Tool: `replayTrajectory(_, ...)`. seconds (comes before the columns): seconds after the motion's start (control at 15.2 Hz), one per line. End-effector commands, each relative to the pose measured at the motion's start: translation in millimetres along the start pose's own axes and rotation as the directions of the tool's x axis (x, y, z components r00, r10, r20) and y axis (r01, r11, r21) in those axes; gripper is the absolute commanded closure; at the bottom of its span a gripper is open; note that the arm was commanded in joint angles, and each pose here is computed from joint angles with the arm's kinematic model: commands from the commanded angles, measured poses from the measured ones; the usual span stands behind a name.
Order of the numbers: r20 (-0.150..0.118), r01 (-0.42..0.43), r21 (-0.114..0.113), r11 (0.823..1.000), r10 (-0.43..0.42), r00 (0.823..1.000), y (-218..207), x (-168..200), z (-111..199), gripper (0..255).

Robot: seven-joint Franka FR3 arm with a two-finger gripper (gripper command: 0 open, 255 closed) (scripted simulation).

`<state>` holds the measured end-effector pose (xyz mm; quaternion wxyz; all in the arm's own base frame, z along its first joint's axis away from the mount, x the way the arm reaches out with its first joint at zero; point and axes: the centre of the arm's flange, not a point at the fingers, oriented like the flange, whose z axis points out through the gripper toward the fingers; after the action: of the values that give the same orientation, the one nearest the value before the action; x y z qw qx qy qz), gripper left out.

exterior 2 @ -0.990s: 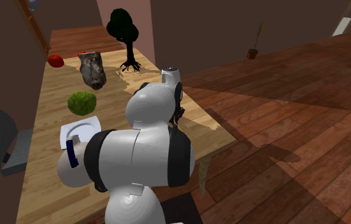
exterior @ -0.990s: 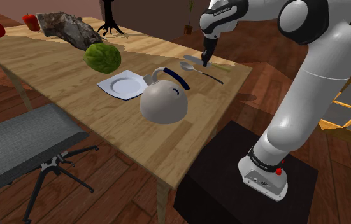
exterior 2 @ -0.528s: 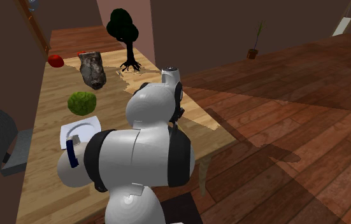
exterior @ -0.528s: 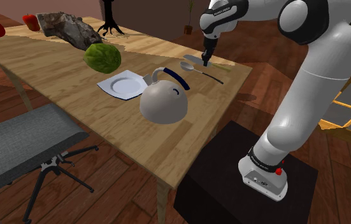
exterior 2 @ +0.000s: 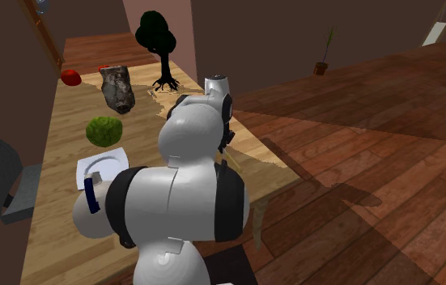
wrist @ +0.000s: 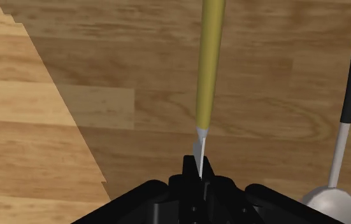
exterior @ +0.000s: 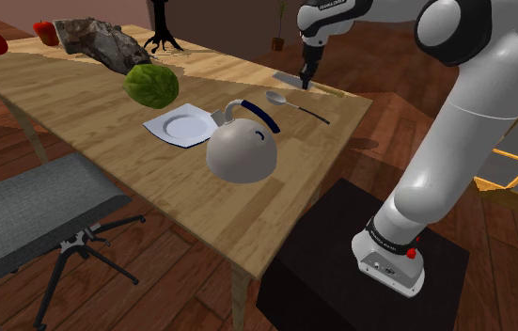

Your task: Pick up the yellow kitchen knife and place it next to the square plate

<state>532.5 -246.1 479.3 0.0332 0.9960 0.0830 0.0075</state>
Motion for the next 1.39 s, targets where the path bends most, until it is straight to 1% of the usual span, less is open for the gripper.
replayTrajectory(0.0,0.000,0.000,0.000,1.000,0.000,1.000,0,0,-10,255)
replayTrajectory(0.86,0.000,0.000,0.000,1.000,0.000,1.000,5,0,-78,255)
replayTrajectory(1.32,0.000,0.000,0.000,1.000,0.000,1.000,-62,64,-83,255)
